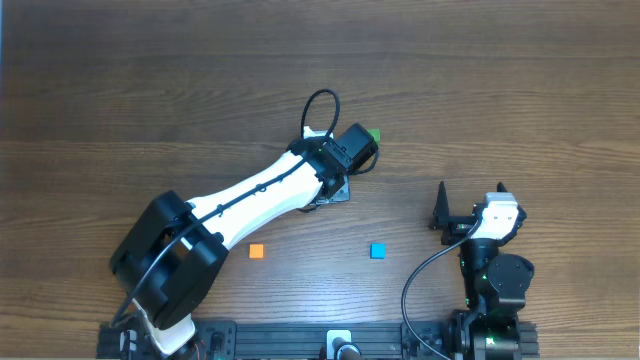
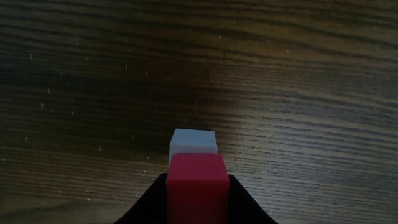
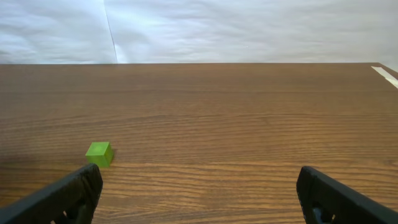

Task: Stack Cubes

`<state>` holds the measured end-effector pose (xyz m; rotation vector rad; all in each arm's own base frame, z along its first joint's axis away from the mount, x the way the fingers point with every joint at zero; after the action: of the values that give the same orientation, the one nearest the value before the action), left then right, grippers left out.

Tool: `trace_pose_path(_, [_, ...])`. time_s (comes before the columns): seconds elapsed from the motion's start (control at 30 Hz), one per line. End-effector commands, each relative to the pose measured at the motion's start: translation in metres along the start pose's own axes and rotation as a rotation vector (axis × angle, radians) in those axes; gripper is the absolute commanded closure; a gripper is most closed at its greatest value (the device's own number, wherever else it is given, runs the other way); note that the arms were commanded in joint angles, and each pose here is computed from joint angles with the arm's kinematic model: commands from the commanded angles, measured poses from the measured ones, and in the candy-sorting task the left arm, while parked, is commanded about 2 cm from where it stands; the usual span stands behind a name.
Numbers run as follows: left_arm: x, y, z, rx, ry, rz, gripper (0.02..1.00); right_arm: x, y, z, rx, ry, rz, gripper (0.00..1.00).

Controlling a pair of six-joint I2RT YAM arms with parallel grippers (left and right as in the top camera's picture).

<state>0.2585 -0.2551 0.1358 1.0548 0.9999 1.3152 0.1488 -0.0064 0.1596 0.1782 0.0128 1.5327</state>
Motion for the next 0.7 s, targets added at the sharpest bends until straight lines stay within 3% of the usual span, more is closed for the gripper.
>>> trace_pose_path(0.03, [0.0031, -0.0048, 0.0004, -0.002, 0.014, 0.022, 0.882, 0.0001, -0.0004, -0.0021, 0.003, 0.004, 0.006, 0.007])
trace_pose_path(0.7, [0.0049, -0.0051, 0.0018, -0.009, 0.019, 0.031, 0.862, 0.0001, -0.0003, -0.0021, 0.002, 0.004, 0.006, 0.009])
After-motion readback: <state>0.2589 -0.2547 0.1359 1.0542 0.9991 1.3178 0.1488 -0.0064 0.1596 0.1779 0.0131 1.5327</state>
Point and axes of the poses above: each gripper's point midway between its finger pads, its own y axis back along the fingers, its own x axis along the line the jaws close on, z = x × y, the point moved 10 cm from there along y, back along the fingers, and after that the axes turned 6 degrees about -y, right-handed, at the moved point
